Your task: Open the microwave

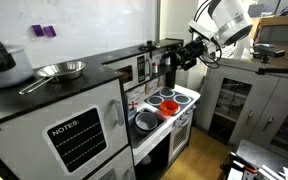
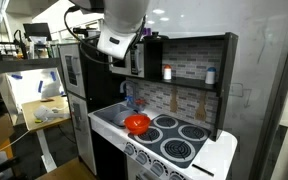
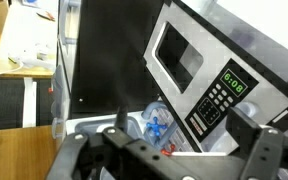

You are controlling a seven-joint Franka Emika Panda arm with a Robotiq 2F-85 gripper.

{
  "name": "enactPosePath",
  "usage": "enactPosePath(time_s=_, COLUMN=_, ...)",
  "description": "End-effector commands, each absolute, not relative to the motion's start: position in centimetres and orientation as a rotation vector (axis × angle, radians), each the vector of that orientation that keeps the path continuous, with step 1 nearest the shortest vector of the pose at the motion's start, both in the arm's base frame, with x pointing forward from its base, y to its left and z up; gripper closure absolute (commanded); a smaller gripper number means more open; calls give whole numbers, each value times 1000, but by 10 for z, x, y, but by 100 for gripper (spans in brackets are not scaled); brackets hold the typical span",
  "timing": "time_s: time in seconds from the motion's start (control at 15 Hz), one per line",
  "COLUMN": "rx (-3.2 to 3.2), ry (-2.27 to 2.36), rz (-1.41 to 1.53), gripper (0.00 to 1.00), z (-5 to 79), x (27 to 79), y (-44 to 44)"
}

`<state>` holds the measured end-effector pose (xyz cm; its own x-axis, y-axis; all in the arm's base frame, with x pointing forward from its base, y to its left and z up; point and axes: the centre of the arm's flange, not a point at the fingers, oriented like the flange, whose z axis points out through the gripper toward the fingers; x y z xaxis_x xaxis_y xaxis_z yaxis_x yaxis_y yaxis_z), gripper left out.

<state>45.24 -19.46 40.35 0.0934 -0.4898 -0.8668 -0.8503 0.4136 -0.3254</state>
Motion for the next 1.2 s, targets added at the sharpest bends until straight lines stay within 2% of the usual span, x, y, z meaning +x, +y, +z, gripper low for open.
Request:
enactPosePath(time_s=0.0, rx=-1230, ry=1527, rz=401, gripper=0, z=396, x=477, y=-194)
enactPosePath(time_s=1.13, rx=-1241, ry=1548, rz=408, gripper=0, z=363, x=530, y=-201)
